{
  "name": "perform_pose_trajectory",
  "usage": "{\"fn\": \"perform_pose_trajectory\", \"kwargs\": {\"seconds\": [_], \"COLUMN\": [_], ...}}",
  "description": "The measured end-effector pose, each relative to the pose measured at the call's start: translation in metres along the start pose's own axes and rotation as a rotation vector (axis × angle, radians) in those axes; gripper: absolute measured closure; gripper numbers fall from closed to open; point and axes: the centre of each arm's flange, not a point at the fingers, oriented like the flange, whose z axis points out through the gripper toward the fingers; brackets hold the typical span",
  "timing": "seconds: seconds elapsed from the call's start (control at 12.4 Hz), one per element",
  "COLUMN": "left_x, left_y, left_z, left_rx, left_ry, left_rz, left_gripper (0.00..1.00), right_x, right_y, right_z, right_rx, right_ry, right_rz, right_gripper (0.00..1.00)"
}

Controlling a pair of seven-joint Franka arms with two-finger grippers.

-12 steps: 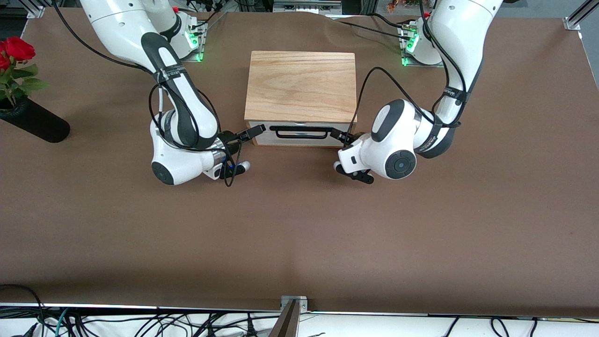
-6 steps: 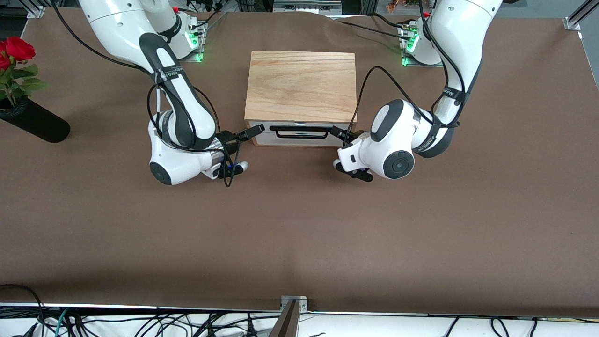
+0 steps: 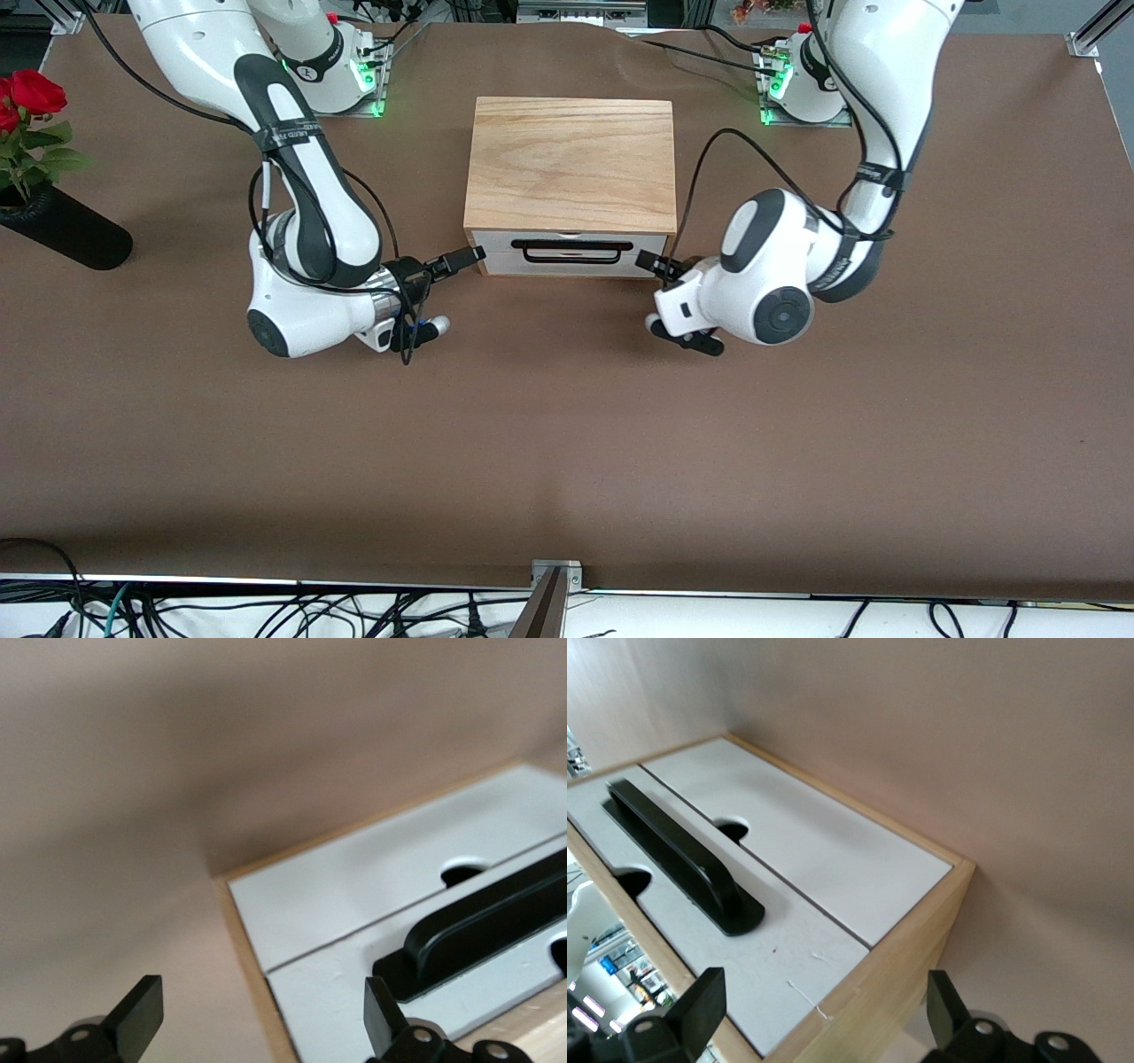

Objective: Close drawer with both arms simultaneously

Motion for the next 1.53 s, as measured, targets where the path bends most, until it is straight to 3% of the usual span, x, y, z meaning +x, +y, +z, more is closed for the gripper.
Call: {"fn": "perform_pose_trajectory", "kwargs": {"seconds": [0.24, 0.4, 0.56, 0.81, 1.05, 1.29, 1.53], "left_x": [0.004, 0.001, -0.006, -0.031, -0.077, -0.140, -0.191], "left_y": [-0.039, -0.068, -0.082, -0.080, -0.094, -0.115, -0.109], "left_z": [-0.064, -0.100, -0.126, -0.173, -0.240, -0.284, -0.295], "left_rx": [0.028, 0.070, 0.151, 0.291, 0.308, 0.299, 0.303], "left_ry": [0.114, 0.173, 0.212, 0.286, 0.392, 0.425, 0.447], "left_rz": [-0.034, -0.054, -0.054, -0.042, -0.080, -0.143, -0.158], "left_gripper": [0.00, 0.00, 0.00, 0.00, 0.00, 0.00, 0.00], "right_x": [0.005, 0.005, 0.001, -0.013, -0.036, -0.058, -0.083], "right_y": [0.014, 0.028, 0.038, 0.030, 0.005, -0.004, 0.006], "right_z": [-0.035, -0.073, -0.110, -0.166, -0.208, -0.240, -0.287], "right_rx": [-0.005, -0.047, -0.155, -0.396, -0.607, -0.667, -0.701], "right_ry": [0.080, 0.133, 0.176, 0.223, 0.249, 0.295, 0.366], "right_rz": [0.010, 0.008, -0.006, -0.050, -0.090, -0.080, -0.034], "right_gripper": [0.00, 0.00, 0.00, 0.00, 0.00, 0.00, 0.00]}}
